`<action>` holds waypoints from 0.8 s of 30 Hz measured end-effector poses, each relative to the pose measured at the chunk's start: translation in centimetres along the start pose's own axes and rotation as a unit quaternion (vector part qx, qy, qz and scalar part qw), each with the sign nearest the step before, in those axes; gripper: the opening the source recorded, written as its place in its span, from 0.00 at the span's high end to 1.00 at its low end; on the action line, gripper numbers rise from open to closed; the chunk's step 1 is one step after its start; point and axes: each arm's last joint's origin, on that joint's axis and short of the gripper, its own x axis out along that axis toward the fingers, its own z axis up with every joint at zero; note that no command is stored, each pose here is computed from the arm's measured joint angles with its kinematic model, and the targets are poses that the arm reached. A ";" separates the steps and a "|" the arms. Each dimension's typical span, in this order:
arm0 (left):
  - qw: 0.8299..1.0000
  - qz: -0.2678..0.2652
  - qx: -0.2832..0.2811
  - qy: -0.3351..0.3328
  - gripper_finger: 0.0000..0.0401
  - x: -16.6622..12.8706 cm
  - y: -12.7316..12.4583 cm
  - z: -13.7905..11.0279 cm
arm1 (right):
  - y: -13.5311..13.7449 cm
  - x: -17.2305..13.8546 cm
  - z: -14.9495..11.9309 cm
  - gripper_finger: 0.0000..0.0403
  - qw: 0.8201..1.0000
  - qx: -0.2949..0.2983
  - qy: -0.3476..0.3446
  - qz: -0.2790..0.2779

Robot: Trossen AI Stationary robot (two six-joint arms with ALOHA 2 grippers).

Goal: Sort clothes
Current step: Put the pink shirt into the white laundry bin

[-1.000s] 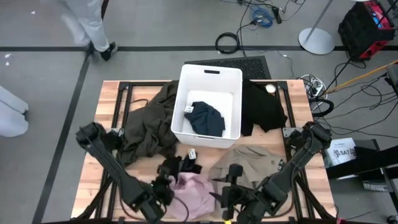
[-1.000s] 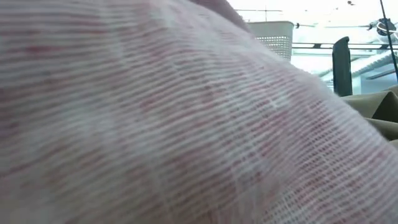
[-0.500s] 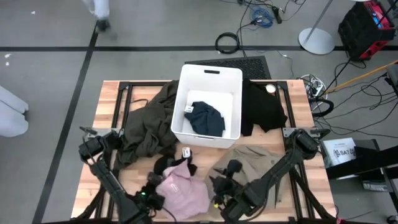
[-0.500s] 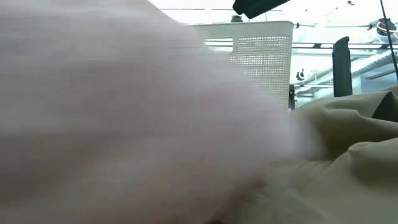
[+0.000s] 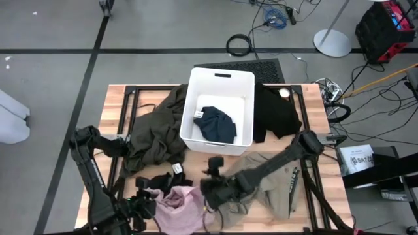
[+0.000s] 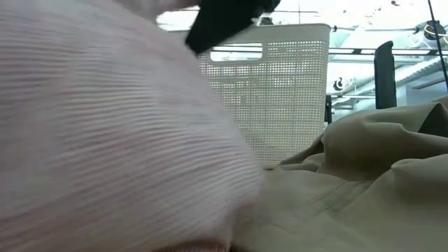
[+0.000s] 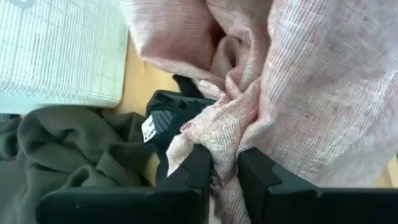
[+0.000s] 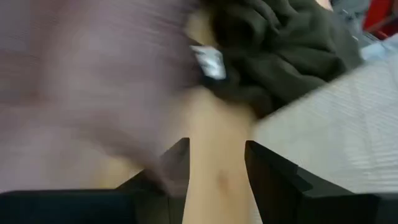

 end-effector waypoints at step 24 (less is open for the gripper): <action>0.992 0.037 0.098 -0.064 0.88 2.7 1.5 3.8 | -2.5 -10.5 8.4 0.55 0.977 0.046 -0.152 0.142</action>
